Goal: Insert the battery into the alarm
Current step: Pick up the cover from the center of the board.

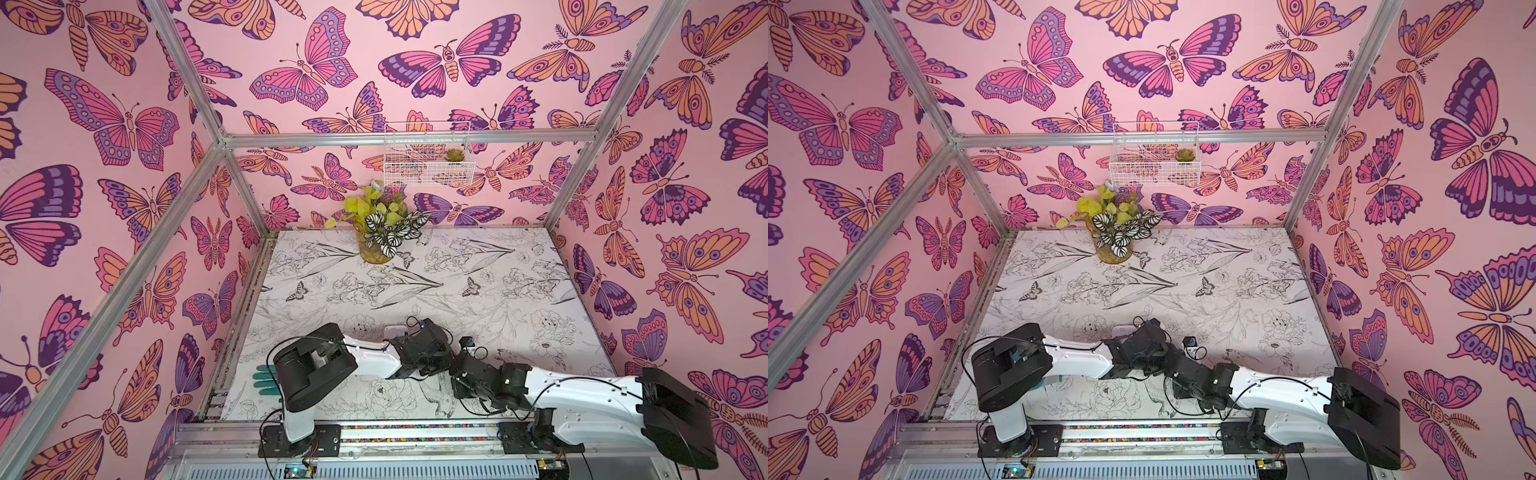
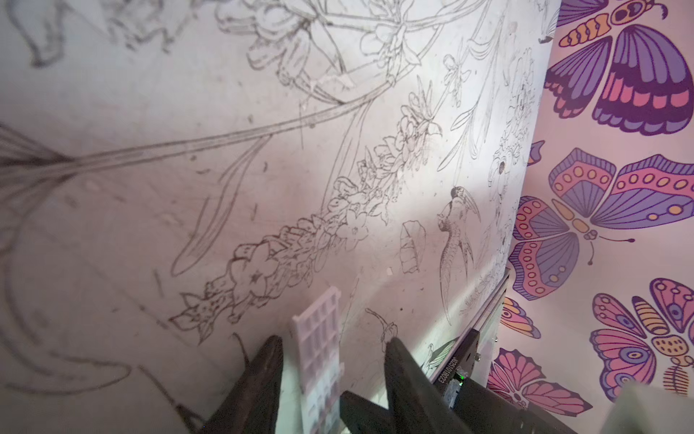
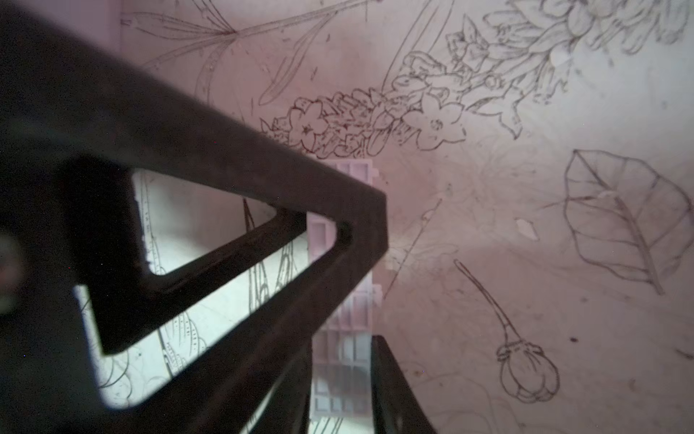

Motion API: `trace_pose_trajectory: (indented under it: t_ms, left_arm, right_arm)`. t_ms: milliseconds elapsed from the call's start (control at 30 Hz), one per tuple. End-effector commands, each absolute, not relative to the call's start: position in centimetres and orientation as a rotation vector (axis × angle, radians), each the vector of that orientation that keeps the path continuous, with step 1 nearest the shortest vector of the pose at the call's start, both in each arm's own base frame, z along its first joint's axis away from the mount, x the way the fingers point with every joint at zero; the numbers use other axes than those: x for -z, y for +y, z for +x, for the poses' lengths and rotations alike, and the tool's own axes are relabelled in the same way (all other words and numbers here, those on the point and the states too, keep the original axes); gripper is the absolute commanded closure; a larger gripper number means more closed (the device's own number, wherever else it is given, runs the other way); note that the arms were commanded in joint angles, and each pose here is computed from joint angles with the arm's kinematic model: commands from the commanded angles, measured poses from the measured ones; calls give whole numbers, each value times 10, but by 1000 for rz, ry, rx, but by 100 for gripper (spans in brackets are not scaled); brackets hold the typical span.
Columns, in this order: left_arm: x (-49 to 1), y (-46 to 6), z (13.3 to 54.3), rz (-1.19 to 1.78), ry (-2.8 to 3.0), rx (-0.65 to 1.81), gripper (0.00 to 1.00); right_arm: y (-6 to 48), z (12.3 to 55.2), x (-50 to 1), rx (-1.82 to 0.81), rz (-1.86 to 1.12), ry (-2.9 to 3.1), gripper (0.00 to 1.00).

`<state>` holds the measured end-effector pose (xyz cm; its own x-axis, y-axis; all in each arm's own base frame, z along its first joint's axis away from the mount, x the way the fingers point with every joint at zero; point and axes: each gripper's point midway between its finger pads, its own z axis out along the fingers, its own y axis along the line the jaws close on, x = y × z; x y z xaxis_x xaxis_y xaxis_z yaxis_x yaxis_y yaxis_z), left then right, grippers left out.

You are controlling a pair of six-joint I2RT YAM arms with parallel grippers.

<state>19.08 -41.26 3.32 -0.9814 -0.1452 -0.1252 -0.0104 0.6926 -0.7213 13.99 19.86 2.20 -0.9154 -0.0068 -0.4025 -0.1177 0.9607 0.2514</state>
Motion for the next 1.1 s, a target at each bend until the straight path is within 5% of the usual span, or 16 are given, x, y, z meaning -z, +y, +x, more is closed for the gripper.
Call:
trace_pose_trajectory:
  t_ms: [0, 867, 1067]
  left_arm:
    - [-9, -404, 181, -138, 2794, 1110, 54]
    - [-2, -401, 180, -154, 2747, 1178, 99]
    - [-25, -406, 187, -111, 2679, 1212, 100]
  right_arm:
    - [200, 140, -24, -399, -72, 2695, 73]
    - [200, 140, -27, -413, -64, 2687, 73]
    - [196, 144, -43, -412, -69, 2648, 68]
